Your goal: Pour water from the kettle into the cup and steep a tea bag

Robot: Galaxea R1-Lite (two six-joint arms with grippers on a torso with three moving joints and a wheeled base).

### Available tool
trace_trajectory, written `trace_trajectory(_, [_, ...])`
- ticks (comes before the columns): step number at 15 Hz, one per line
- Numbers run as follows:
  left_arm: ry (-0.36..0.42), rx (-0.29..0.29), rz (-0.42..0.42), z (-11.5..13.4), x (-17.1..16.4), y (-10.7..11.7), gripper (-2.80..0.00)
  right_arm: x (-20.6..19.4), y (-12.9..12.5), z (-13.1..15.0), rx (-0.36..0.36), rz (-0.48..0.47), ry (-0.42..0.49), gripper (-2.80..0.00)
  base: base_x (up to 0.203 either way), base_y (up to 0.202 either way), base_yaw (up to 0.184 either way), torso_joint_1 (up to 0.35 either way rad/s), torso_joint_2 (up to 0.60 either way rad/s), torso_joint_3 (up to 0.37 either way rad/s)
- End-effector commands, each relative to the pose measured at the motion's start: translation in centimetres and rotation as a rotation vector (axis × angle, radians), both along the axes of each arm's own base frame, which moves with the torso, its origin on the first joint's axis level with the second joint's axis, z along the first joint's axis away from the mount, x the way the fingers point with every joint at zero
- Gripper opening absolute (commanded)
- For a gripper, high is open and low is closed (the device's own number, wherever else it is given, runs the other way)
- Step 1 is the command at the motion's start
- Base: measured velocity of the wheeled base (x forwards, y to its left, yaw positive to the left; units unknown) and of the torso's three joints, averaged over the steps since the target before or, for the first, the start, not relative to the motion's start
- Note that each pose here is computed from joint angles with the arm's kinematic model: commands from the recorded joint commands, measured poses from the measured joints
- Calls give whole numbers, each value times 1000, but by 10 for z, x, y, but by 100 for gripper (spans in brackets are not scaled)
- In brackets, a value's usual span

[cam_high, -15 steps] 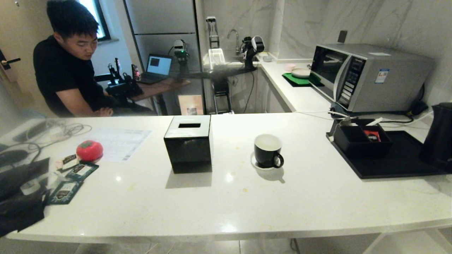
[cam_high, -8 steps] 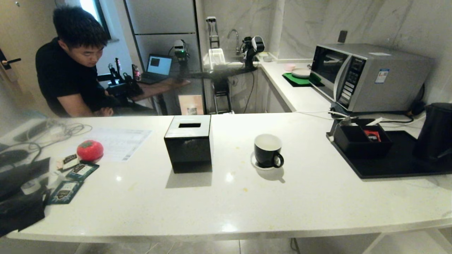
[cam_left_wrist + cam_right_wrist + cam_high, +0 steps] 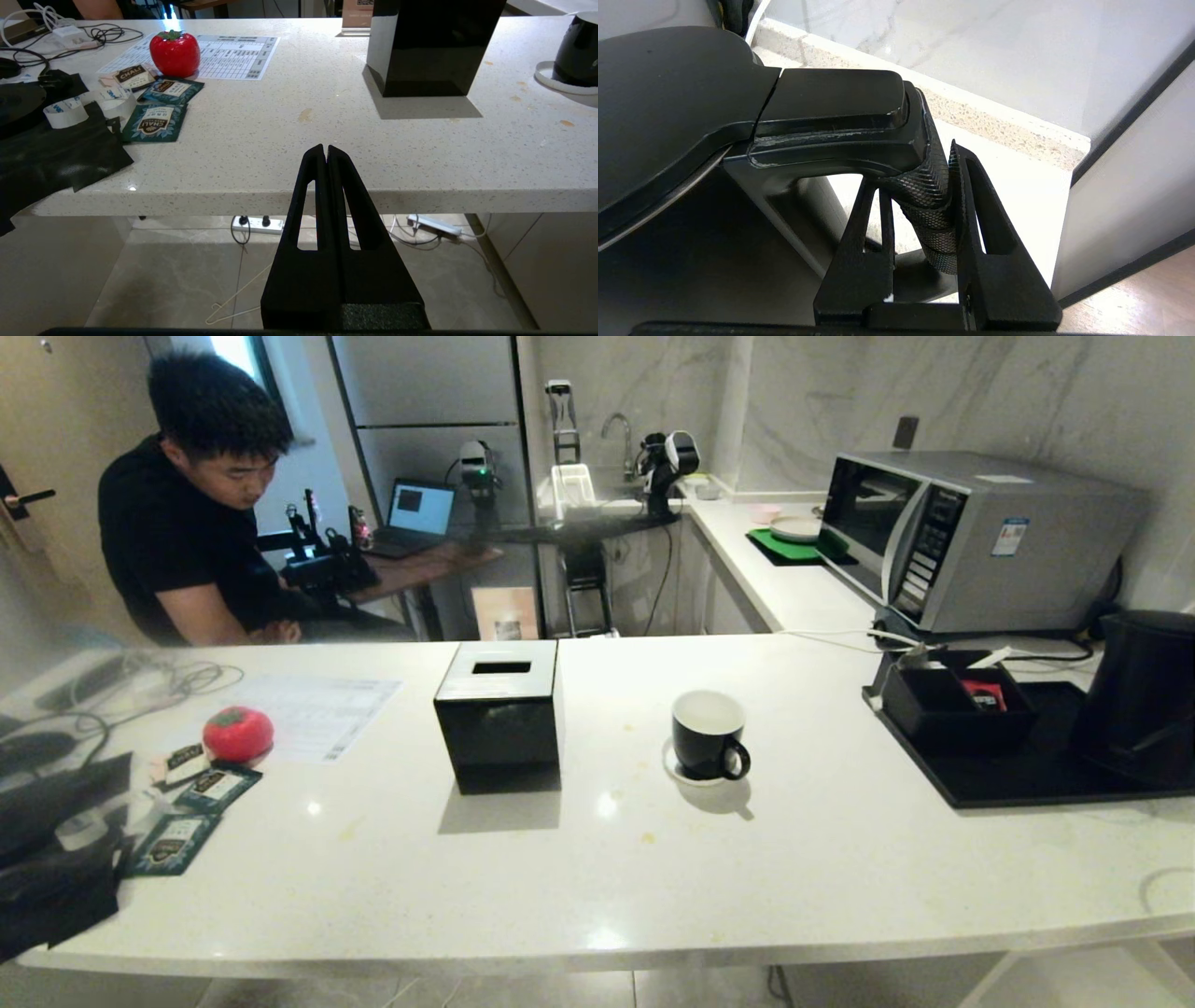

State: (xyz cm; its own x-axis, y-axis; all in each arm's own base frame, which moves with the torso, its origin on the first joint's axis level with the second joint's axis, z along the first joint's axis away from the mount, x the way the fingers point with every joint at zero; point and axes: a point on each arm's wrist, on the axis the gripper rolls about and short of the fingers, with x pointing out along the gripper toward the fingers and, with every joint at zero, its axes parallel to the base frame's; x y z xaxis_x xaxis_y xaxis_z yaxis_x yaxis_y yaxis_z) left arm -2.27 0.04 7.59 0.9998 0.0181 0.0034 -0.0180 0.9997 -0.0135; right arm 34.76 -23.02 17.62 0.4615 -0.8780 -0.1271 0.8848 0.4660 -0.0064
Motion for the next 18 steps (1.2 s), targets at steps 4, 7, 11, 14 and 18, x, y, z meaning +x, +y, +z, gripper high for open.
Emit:
trace_trajectory(4, [0, 0, 0, 0, 0, 0, -280, 17, -4, -9, -2, 10, -4, -280, 0, 0, 0, 0, 0, 0])
trace_trajectory(7, [0, 0, 0, 0, 0, 0, -280, 21, -6, -16, 4, 11, 5, -280, 0, 0, 0, 0, 0, 0])
trace_trajectory(11, [0, 0, 0, 0, 0, 0, -280, 25, -9, -25, -2, 11, -2, -280, 0, 0, 0, 0, 0, 0])
trace_trajectory(14, [0, 0, 0, 0, 0, 0, -280, 28, -10, -31, -1, 11, -3, -280, 0, 0, 0, 0, 0, 0])
trace_trajectory(18, [0, 0, 0, 0, 0, 0, -280, 31, -7, -32, -4, 22, -9, -280, 0, 0, 0, 0, 0, 0])
